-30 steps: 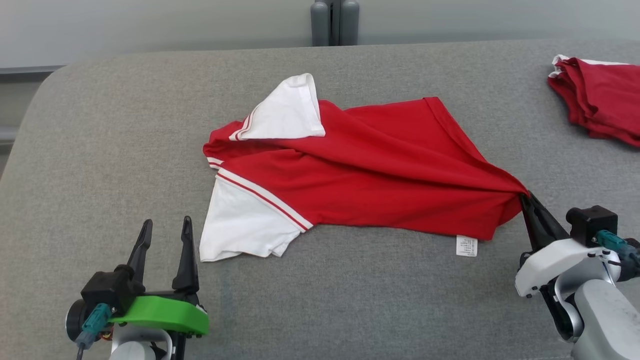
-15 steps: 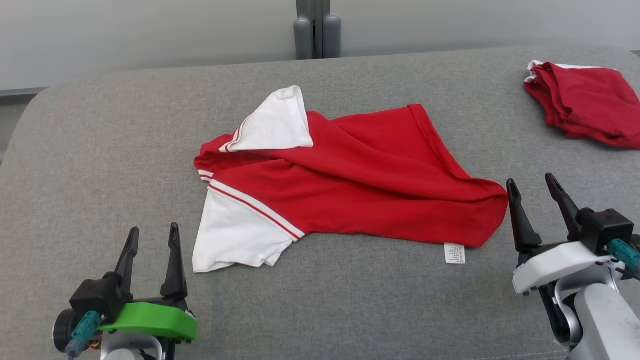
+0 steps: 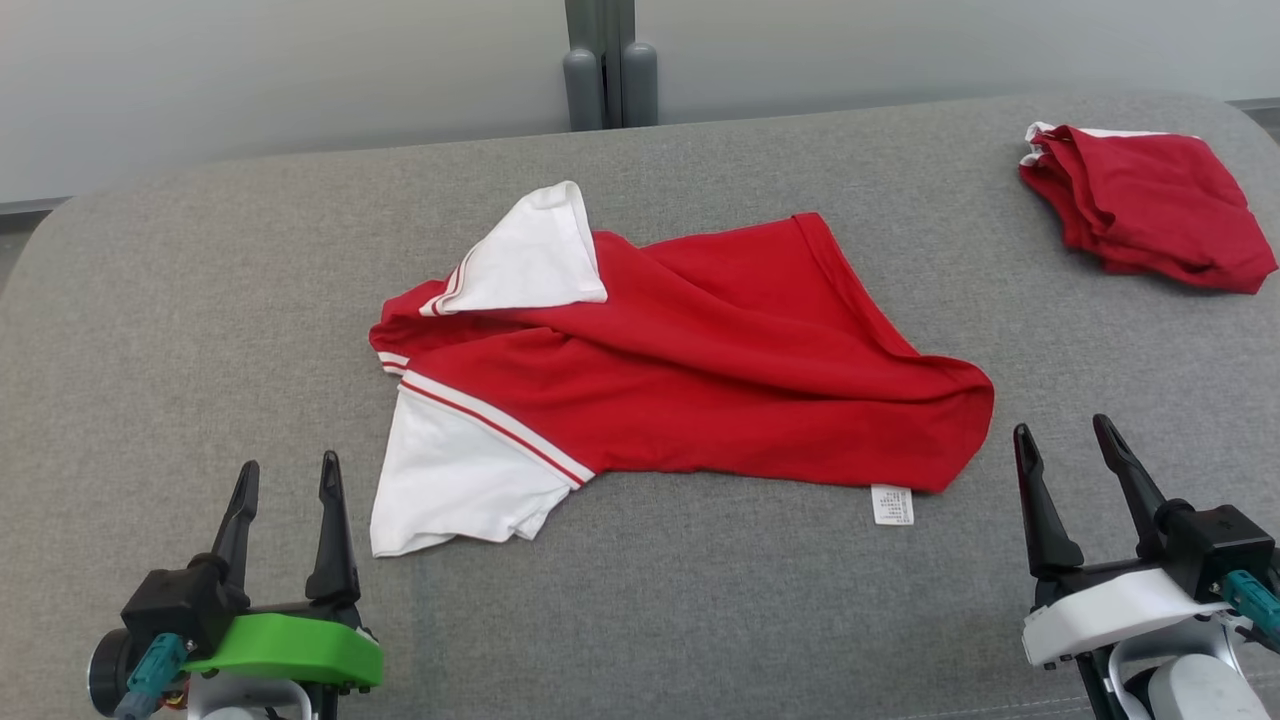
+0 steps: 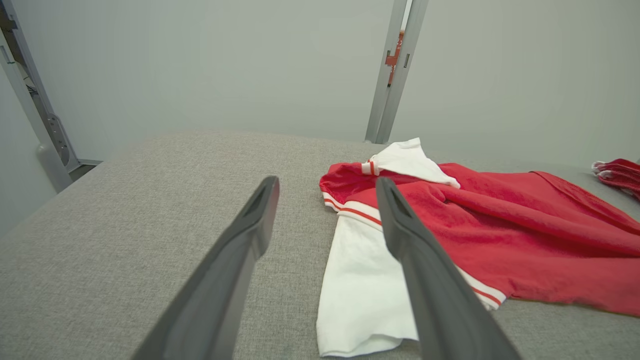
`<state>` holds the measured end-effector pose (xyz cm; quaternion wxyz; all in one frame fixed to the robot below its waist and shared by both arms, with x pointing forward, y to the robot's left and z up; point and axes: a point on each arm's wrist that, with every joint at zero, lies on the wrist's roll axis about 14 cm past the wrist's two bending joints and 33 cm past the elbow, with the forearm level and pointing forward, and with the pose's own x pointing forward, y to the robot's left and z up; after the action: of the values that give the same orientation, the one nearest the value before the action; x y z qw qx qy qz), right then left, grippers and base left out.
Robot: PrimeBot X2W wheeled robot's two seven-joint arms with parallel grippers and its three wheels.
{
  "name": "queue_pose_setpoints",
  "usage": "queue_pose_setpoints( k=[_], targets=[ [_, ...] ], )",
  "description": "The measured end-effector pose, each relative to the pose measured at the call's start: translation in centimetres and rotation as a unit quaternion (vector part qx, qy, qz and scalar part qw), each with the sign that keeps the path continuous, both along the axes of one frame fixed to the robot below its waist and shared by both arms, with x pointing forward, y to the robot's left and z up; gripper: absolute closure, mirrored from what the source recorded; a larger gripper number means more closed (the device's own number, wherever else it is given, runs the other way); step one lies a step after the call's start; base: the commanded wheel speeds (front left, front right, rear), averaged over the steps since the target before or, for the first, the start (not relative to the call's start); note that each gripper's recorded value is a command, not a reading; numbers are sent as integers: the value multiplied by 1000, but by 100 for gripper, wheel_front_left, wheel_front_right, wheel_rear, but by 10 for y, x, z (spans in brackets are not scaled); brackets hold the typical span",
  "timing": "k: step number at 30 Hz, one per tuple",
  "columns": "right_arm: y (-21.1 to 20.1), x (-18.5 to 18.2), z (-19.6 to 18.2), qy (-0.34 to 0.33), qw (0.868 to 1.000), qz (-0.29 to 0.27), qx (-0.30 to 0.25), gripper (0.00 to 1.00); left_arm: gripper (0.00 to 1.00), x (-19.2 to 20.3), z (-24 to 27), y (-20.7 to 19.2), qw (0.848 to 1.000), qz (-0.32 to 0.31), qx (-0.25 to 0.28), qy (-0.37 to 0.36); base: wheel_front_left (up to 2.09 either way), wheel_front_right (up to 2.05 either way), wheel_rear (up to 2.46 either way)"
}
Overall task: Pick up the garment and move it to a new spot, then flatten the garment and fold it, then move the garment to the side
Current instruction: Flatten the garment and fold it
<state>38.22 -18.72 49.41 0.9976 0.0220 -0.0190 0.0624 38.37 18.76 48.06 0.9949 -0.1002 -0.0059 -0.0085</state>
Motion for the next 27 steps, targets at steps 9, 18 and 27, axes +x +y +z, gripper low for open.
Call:
queue_pose_setpoints(
  k=[9,18,27],
  targets=[
    [2,25,-15,24,999,18,-29,0,0,2,-5,0,1000,0,1,6,0,0,0],
    [4,54,-61,98,993,35,-51,0,0,6,-14,5,1000,7,0,20,0,0,0],
    [24,61,-103,167,984,59,-30,100,0,9,-24,12,999,18,-1,34,0,0,0]
  ],
)
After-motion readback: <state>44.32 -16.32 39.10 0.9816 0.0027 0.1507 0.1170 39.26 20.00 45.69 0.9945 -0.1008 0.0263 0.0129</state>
